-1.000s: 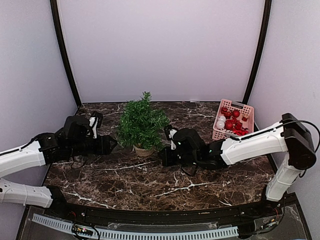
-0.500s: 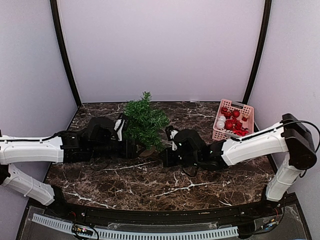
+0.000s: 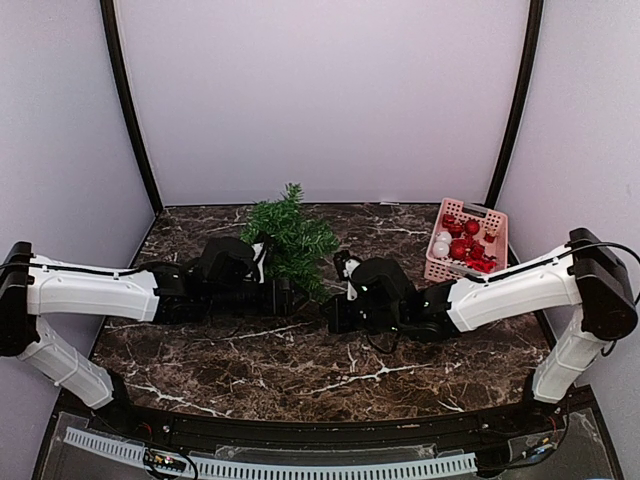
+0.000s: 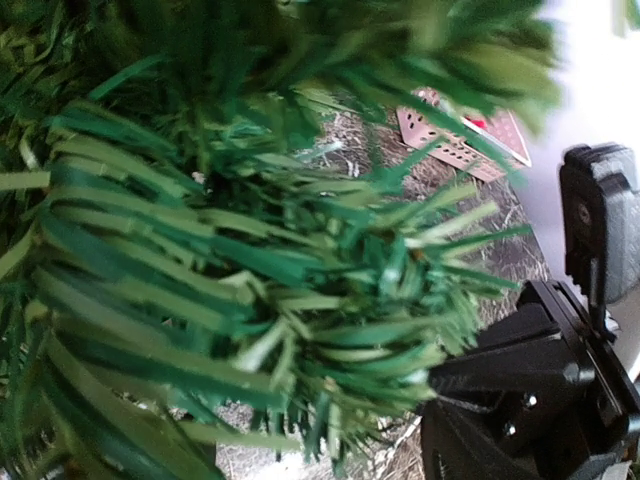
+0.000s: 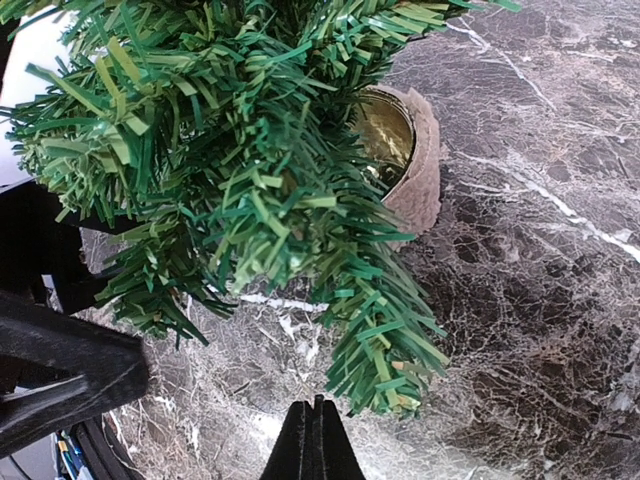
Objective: Decorate the small christmas tree
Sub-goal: Wrap the light string in the gap of the branches.
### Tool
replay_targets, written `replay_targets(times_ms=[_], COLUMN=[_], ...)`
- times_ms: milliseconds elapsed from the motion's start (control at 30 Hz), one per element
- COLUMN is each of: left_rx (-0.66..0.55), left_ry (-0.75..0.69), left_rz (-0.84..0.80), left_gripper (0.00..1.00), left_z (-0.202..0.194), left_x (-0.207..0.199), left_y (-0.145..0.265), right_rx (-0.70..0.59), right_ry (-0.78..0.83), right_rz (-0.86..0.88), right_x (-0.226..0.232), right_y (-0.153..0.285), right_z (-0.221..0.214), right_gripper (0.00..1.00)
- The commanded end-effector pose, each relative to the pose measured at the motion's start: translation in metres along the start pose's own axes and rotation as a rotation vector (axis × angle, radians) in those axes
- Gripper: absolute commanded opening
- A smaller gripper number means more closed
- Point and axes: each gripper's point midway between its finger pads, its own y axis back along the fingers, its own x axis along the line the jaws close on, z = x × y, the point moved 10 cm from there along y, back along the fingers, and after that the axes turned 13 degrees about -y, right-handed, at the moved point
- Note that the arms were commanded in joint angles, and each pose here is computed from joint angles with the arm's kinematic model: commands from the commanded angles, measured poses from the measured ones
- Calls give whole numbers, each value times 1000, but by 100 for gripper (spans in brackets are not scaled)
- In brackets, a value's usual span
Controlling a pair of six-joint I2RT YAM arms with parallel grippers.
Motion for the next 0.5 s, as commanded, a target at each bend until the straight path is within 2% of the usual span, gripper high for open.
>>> replay_targets(times_ms=[0,267,467], left_rx=[-56,-57,-59], left_ry=[33,36,20], left_rz=[17,71,34], left_gripper=[68,46,22], left_z=[11,10,11], left_x=[-4,1,-2], left_y=[-2,-3,-2], right_rx=[-37,-37,-27], right_ry=[-12,-13,-16], right_rz=[44,48,38], right_x=[6,7,5], right_y=[4,5,5], right_z=[5,5,3], right_gripper=[0,0,0])
